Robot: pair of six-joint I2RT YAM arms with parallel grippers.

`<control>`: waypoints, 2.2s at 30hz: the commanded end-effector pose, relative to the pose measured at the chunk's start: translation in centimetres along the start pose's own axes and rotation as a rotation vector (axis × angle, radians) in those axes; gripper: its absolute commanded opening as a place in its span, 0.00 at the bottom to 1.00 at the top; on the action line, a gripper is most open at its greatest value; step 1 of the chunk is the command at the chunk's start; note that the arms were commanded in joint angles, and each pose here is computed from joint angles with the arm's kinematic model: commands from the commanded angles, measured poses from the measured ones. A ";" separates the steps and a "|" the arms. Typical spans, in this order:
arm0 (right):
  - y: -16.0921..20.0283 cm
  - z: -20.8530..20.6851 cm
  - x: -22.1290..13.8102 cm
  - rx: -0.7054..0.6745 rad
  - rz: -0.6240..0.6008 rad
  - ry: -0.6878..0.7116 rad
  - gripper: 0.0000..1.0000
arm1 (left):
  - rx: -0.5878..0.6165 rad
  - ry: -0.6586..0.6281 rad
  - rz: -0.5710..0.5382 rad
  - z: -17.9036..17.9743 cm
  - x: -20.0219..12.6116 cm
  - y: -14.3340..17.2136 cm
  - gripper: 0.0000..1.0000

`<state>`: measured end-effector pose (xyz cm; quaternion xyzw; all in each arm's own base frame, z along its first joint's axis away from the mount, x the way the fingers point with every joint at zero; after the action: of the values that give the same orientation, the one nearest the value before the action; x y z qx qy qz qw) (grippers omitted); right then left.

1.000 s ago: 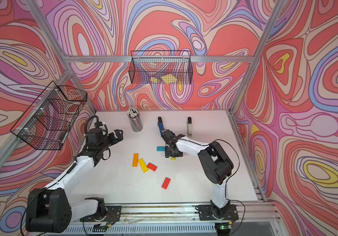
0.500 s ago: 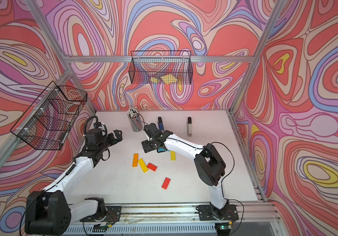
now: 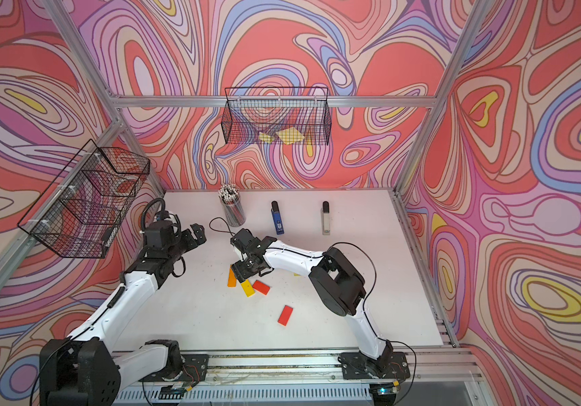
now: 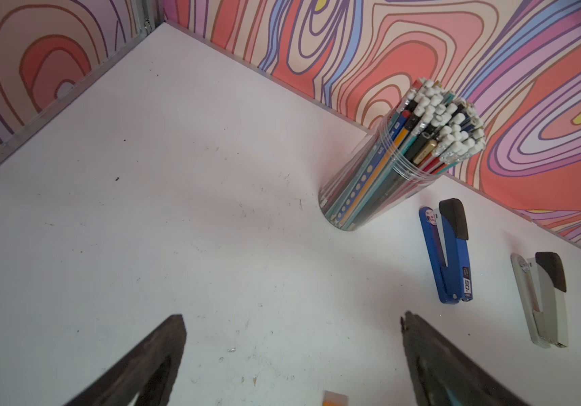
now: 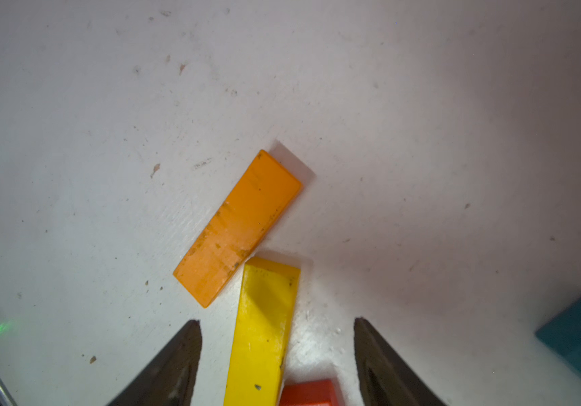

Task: Assemble the letter p with building blocks
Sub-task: Pick up the building block from the center of the board, then move the building block to the center of the board.

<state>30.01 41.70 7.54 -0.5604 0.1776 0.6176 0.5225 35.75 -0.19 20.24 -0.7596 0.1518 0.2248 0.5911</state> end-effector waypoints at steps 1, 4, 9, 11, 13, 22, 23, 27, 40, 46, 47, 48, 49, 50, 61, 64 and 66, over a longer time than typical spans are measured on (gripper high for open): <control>0.2 0.2 1.0 -0.027 0.018 0.013 0.72 | -0.017 -0.081 0.009 1.2 -0.2 -0.6 0.99; 0.5 0.0 1.6 -0.032 0.029 0.041 0.72 | -0.013 -0.073 0.012 1.1 -0.2 -0.4 0.99; 1.4 -0.1 2.5 -0.059 0.051 0.082 0.72 | -0.010 -0.078 0.013 1.2 -0.2 -0.3 0.99; 1.6 -0.2 2.7 -0.061 0.055 0.092 0.70 | -0.010 -0.079 0.012 1.3 -0.3 -0.2 0.99; 1.8 -0.2 3.0 -0.066 0.059 0.101 0.68 | -0.008 -0.080 0.016 1.3 -0.2 -0.1 0.99; 2.2 -0.7 3.8 -0.088 0.062 0.146 0.51 | -0.004 -0.090 0.022 1.5 -0.3 0.2 0.99; 2.3 -0.6 3.9 -0.089 0.060 0.144 0.47 | -0.002 -0.091 0.023 1.5 -0.3 0.2 0.99; 1.7 -0.3 3.5 -0.080 0.031 0.134 0.32 | -0.002 -0.098 0.023 1.7 -0.4 0.2 0.99; -3.6 0.5 -6.4 -0.118 -0.165 0.090 0.28 | -0.006 -0.032 0.010 0.6 -0.2 -0.1 0.99; -2.9 -6.0 -8.1 -0.067 -0.143 0.205 0.28 | -0.027 0.025 0.008 -0.2 0.1 0.0 0.99; -2.4 -6.7 -7.8 -0.072 -0.132 0.231 0.28 | -0.032 0.030 0.007 -0.3 0.2 0.0 0.99; -1.9 -7.3 -7.4 -0.071 -0.117 0.250 0.28 | -0.036 0.038 0.008 -0.4 0.4 0.1 0.99; -1.4 -7.8 -6.9 -0.065 -0.102 0.255 0.28 | -0.042 0.045 0.008 -0.5 0.4 0.1 0.99; -1.1 -8.0 -6.6 -0.056 -0.091 0.250 0.27 | -0.047 0.050 0.011 -0.6 0.5 0.1 0.99; 3.2 -9.9 -3.0 0.008 0.006 0.243 0.27 | -0.055 0.080 0.026 -1.0 0.7 0.5 0.99; 3.9 -9.9 -2.4 0.014 0.024 0.232 0.27 | -0.056 0.081 0.025 -1.0 0.7 0.5 0.99; 4.0 -9.9 -2.1 0.011 0.024 0.234 0.27 | -0.056 0.077 0.022 -1.0 0.7 0.4 0.99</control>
<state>31.37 30.74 5.90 -0.6298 0.2472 0.5495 0.4902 36.19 -1.40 19.73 -0.7756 0.1823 0.2100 0.5667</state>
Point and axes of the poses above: each gripper's point midway between its finger pads, its own x axis out along the fingers, its own z axis along the line the jaws close on, y = z × x, the point moved 2 cm from there along -x, back along the fingers, and after that the axes turned 12 degrees about x, right-handed, at the moved point
